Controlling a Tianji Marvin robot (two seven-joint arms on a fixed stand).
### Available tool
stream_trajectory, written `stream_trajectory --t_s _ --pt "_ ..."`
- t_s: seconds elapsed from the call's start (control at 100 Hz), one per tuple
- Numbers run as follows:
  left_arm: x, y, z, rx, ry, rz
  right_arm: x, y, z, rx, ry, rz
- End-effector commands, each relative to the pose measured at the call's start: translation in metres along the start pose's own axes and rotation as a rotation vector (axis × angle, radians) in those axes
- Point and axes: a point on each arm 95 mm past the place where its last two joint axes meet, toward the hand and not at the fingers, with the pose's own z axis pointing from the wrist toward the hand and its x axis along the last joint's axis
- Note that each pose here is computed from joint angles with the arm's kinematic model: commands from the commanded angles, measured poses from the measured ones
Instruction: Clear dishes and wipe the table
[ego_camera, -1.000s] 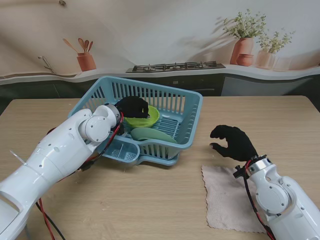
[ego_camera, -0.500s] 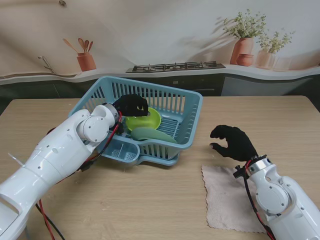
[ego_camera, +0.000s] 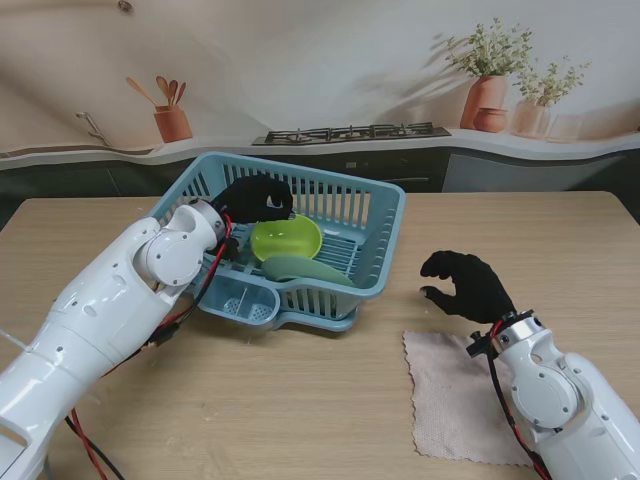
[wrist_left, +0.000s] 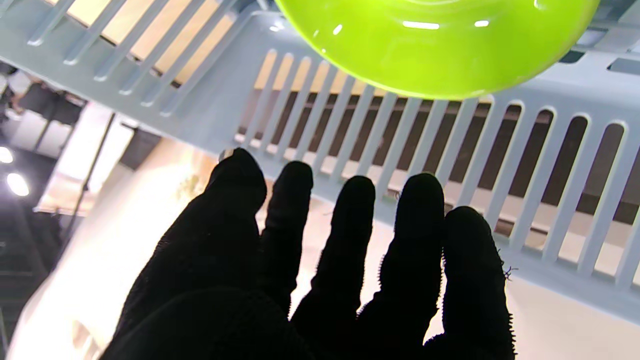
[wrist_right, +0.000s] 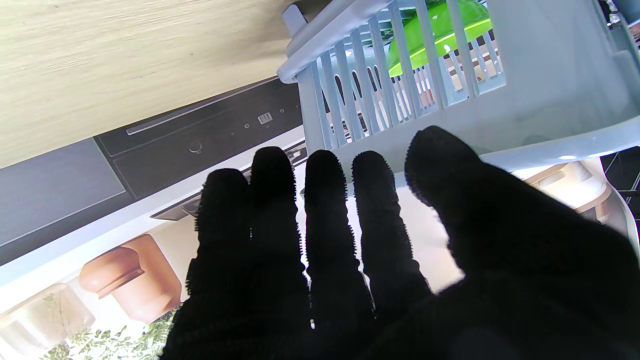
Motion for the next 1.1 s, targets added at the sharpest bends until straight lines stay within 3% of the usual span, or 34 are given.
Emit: stream_trajectory --t_s 0.0,0.48,1.09 --pt "0.002 -0.007 -0.003 0.006 0.017 0.013 0.001 -0.003 -0.002 0.018 0.006 -0.001" --pt "0.000 -0.037 -0.040 0.056 0.103 0.066 0.001 -0.003 -0.003 0.024 0.009 -0.001" --pt "-0.022 -0.057 -0.108 0.116 0.133 0.194 -0.005 -0.006 -0.013 0.051 -0.012 -0.022"
